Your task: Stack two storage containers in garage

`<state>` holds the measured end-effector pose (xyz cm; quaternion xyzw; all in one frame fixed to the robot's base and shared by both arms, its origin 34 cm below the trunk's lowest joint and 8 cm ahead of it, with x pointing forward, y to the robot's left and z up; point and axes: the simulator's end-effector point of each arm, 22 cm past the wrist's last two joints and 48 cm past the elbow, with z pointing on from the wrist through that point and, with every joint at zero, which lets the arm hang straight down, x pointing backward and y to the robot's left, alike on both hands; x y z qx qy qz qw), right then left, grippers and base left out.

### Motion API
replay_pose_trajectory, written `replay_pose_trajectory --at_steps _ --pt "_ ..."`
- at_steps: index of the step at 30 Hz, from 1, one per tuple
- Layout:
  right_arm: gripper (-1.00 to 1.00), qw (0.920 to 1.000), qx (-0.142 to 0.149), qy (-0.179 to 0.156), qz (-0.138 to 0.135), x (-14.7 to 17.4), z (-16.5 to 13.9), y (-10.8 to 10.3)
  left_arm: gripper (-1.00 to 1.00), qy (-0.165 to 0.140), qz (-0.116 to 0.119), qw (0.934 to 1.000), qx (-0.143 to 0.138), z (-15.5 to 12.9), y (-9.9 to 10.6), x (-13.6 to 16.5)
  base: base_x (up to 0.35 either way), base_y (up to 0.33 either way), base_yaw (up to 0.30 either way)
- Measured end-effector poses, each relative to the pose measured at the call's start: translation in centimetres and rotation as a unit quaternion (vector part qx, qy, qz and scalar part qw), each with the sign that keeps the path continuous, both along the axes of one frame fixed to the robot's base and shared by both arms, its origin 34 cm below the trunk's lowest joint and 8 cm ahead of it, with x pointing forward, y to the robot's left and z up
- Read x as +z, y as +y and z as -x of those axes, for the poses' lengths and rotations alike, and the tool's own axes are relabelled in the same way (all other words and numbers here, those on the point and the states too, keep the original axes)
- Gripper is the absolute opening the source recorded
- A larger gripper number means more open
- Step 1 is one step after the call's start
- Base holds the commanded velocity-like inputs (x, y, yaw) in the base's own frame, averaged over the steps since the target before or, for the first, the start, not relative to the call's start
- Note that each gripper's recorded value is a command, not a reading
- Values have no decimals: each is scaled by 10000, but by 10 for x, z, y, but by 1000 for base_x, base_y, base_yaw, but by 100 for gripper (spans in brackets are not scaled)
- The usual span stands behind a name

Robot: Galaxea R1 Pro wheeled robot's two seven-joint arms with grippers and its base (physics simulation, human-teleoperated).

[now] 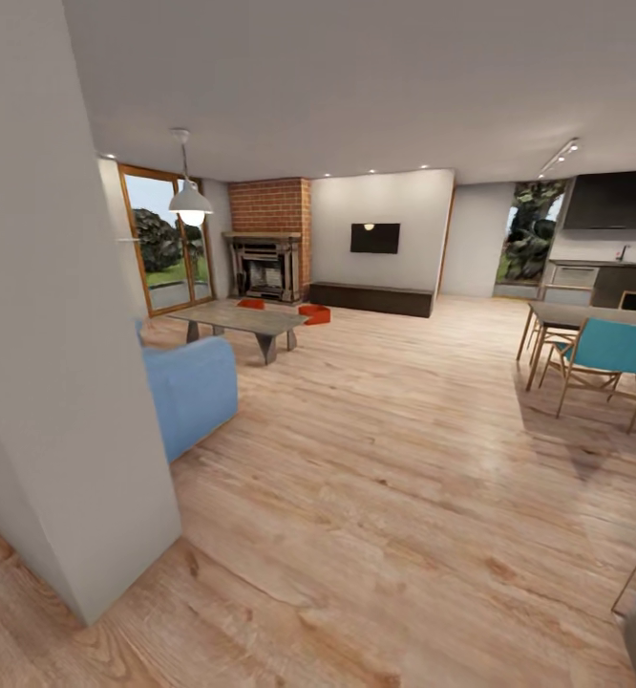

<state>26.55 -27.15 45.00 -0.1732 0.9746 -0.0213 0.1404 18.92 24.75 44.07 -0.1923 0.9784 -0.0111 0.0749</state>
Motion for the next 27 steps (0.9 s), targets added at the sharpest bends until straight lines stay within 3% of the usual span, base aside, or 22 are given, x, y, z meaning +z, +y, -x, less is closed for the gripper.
replay_pose_trajectory --at_steps 27 --pt "100 10000 29 0 1 0 0 0 100 -1 1 10000 -6 0 0 0 323 -3 0"
